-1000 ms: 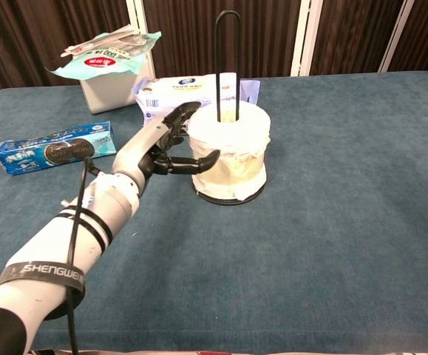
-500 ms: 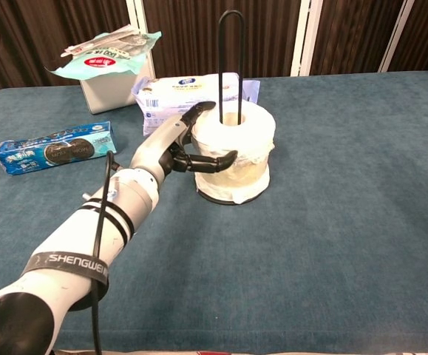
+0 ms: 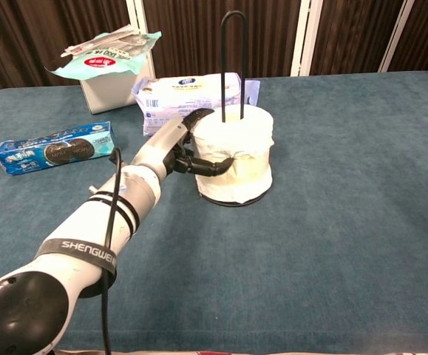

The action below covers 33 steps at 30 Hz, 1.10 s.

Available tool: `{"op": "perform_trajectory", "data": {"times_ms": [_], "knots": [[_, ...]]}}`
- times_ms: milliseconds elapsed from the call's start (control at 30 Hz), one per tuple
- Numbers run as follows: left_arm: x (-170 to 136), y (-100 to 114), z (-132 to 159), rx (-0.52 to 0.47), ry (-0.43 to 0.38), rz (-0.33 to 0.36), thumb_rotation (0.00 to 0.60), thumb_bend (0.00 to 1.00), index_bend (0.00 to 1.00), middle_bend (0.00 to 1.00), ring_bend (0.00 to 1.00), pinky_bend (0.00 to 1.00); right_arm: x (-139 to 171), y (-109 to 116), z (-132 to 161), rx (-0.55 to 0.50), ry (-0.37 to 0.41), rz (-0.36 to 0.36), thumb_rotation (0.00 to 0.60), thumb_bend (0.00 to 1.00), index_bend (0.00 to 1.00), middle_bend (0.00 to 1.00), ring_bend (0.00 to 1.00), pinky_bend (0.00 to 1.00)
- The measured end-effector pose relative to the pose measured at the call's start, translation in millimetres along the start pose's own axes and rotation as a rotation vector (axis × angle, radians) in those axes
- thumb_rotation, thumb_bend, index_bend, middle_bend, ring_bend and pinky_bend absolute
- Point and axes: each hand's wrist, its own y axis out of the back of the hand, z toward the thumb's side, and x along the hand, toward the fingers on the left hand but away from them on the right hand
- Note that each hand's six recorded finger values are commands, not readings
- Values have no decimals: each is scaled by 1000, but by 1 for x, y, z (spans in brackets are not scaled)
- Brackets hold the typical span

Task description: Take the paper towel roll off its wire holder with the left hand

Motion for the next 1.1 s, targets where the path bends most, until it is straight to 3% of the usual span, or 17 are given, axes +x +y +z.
{"op": "perform_trajectory", "data": {"times_ms": [100,267,667,867,1100], "knots": [[0,5,2,-4,-12,34,600,567,684,650,709,790,2,-2,3,2,16,7,600,42,0,0,0,0],[-3,12,12,-46,-45,77,600,682,831,781,819,897,3,-2,2,5,13,10,600,42,0,0,0,0],[-33,53,98,-175,-280,210,600,657,837,777,823,911,5,-6,5,22,31,31,600,58,0,0,0,0],[-52,105,154,-172,-384,311,600,649,836,768,815,905,6,-9,9,30,51,37,600,62,0,0,0,0],[-72,167,187,-170,-446,445,600,649,835,766,813,905,8,-11,13,33,62,40,600,62,0,0,0,0]]}}
